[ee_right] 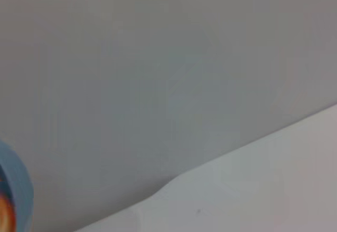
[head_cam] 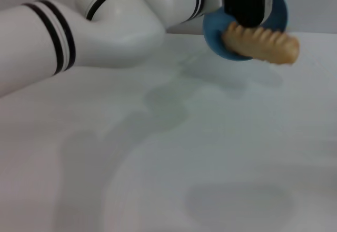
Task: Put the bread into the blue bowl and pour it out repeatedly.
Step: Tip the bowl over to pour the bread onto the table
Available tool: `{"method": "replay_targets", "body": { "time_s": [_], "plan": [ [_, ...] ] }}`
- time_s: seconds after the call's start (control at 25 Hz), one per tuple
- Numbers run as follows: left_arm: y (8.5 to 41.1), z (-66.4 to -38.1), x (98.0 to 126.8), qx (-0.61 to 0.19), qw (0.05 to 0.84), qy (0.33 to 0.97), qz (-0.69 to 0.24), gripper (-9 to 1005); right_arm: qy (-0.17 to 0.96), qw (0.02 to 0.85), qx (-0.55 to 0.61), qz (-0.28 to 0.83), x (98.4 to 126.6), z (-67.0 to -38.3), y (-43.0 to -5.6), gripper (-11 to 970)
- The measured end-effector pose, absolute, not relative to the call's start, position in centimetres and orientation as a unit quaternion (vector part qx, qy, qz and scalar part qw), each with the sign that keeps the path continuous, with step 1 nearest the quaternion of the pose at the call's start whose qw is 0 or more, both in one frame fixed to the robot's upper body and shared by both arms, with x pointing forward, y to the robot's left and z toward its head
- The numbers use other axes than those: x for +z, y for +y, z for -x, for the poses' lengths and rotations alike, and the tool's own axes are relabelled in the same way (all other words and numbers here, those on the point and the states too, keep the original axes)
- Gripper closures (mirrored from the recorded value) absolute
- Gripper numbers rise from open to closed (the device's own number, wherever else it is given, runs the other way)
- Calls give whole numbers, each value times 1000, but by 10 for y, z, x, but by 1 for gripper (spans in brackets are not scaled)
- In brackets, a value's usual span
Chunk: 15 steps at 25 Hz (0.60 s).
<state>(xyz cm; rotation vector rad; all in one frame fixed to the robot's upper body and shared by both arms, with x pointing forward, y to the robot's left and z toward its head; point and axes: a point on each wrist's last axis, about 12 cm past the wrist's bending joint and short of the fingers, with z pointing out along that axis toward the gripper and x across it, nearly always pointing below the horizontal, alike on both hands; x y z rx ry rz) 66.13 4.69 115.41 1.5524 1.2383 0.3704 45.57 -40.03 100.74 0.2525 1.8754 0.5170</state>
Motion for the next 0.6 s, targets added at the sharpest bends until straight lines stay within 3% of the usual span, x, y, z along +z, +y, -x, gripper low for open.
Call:
{"method": "replay_targets", "body": {
  "time_s": [0.32,0.6],
  "plan": [
    [51,-661,1155,145,539,536,-634,997,791,561,223,-104,1010,-462,-398,442],
    [60,-665,1154,74,525,650,-544,996,784,544,269,-130,1013,-471,-392,442]
  ]
}}
